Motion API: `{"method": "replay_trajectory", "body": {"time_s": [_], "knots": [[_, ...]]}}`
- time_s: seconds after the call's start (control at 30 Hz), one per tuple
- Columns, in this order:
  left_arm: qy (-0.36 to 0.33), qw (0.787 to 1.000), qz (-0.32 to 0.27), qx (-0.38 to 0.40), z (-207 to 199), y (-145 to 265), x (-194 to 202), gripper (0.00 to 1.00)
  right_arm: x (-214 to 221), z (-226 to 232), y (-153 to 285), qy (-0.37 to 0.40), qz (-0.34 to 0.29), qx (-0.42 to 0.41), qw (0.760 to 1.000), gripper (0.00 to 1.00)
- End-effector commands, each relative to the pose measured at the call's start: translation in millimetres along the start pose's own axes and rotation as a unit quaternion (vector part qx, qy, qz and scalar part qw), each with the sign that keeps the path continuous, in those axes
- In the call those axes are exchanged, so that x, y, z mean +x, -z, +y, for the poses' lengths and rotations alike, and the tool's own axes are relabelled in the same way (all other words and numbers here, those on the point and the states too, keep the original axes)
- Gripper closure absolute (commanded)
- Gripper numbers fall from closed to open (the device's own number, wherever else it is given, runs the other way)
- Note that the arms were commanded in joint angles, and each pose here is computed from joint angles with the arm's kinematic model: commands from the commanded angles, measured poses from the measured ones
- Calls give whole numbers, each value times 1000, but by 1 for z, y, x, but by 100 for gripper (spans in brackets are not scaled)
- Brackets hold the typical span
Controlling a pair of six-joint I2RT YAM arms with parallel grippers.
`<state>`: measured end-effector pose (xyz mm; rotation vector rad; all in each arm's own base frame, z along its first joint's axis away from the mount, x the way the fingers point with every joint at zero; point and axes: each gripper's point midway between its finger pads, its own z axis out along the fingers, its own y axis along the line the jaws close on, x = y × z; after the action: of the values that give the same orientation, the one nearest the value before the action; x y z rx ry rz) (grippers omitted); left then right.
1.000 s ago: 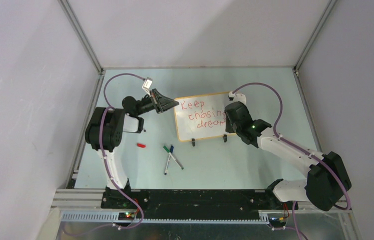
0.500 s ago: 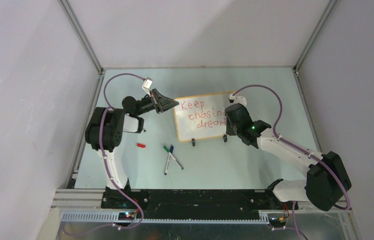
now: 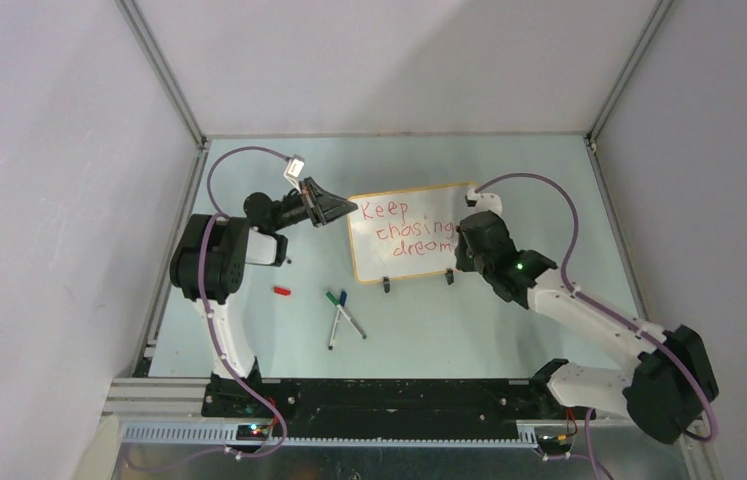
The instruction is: Write a sentence on the whiteboard
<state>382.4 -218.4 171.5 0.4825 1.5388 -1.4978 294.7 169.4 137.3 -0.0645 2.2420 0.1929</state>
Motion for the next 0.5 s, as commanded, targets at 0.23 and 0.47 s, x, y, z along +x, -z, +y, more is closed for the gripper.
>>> {"method": "replay_trajectory", "body": {"time_s": [0.23, 0.47], "knots": [[-72, 997, 10, 32, -17, 0, -1, 100, -21, -6, 10, -11, -70, 2, 998, 100], [-71, 997, 11, 31, -17, 1, -1, 100, -14, -8, 2, -8, -53, 9, 999, 100]]}}
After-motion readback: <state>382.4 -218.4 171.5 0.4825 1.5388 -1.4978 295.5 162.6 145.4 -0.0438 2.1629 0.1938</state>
